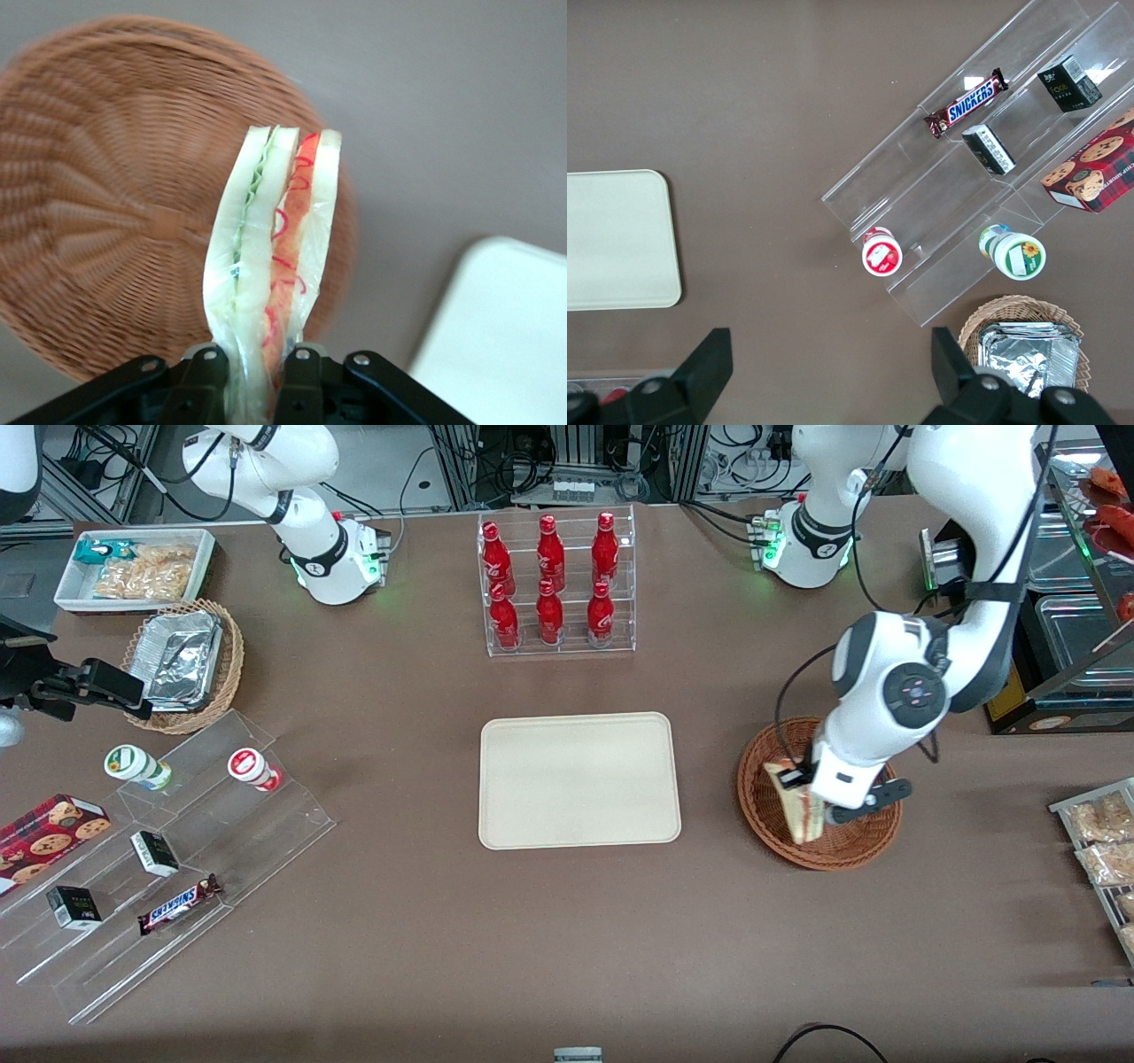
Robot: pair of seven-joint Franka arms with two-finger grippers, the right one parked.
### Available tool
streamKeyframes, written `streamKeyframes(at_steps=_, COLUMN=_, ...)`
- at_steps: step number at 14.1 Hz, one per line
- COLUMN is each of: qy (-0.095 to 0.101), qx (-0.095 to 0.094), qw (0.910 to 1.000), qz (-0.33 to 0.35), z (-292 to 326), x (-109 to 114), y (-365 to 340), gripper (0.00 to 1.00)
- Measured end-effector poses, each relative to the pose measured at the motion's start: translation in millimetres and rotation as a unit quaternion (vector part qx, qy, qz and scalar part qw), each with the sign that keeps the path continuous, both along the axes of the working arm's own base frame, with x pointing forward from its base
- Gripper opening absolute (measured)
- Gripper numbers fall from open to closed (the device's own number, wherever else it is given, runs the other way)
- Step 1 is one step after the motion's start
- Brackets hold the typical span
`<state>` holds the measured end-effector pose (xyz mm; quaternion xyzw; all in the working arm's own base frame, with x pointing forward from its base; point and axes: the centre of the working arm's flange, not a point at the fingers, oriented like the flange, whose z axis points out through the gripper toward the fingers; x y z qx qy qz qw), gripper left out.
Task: Place sandwich from basket to tray
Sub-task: 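Carry the sandwich with the left gripper over the cream tray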
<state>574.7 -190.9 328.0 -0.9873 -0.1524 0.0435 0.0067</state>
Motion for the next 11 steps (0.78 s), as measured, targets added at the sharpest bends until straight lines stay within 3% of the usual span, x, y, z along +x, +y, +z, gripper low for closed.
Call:
streamKeyframes(at_steps=2, qy=0.018, qx=0.002, qw=0.9995, qz=-0.027, z=0.1, x=7.7, y=-58.3, gripper=0.15)
streamKeyframes(at_steps=5, qy=0.028, qx=0.002, qw=0.9983, qz=-0.051, z=-16.7, x=5.6, y=-138.3, gripper=0.15)
streamKeyframes(at_steps=11, qy=0.019, qx=-0.006, qw=0.9978, qz=-0.064, z=-51.4, x=-34.4, y=-271.7, gripper=0.15)
